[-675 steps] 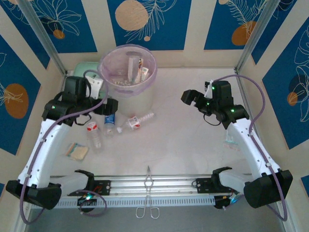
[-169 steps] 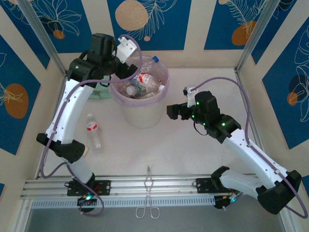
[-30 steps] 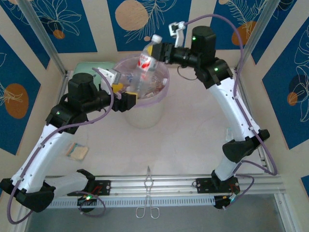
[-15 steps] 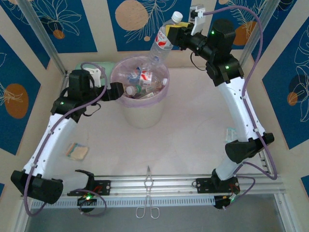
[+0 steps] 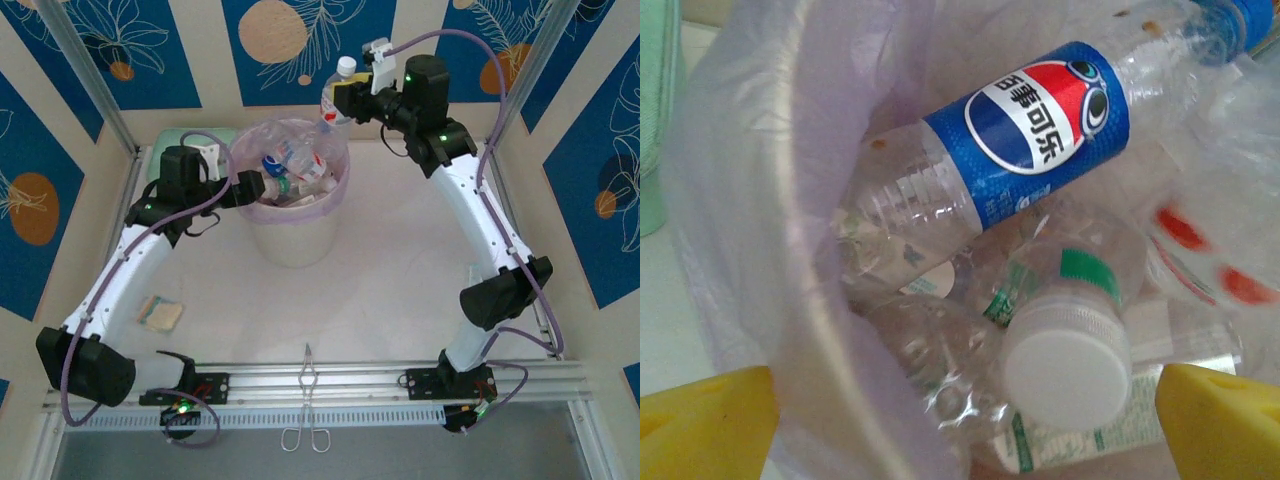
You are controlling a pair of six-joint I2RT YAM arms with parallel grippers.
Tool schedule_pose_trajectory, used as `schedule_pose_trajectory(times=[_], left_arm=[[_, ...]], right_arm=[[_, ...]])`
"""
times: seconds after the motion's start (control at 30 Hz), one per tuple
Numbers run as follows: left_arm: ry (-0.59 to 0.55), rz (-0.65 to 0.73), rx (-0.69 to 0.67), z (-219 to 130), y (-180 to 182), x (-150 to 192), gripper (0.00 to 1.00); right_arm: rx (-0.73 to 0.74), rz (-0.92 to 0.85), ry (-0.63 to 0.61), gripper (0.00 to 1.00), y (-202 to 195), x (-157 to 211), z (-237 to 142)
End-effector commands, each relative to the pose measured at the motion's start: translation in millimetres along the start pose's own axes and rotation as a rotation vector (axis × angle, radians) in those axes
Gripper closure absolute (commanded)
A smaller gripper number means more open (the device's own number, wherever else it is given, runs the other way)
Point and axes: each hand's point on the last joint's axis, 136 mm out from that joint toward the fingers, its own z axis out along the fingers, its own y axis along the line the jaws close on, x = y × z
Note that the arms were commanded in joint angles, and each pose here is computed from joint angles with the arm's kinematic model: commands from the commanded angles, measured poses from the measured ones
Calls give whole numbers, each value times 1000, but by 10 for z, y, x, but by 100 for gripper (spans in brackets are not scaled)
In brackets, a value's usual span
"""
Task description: Put the plastic bottles in the bin
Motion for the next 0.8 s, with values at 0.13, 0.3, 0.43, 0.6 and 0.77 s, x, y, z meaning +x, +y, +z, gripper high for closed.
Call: schedule_pose_trajectory(times=[0.13, 0.3, 0.43, 0.6, 0.77], left_arm=[[-3, -11, 39, 96, -4, -23, 5], [-6, -14, 47, 105, 1, -22, 6], [-1, -14, 51, 123, 15, -17, 6], [3, -13, 57, 150, 20, -13, 6], [4, -7, 63, 146, 9, -7, 6]], right_arm=[[-69, 85, 232, 98, 285, 924, 226], [-70, 86, 324, 99, 374, 1297, 310], [-49, 67, 424, 99, 412, 1624, 347], [-30, 104, 536, 98, 418, 2043, 368], [-9, 141, 624, 98, 441, 2464, 381]])
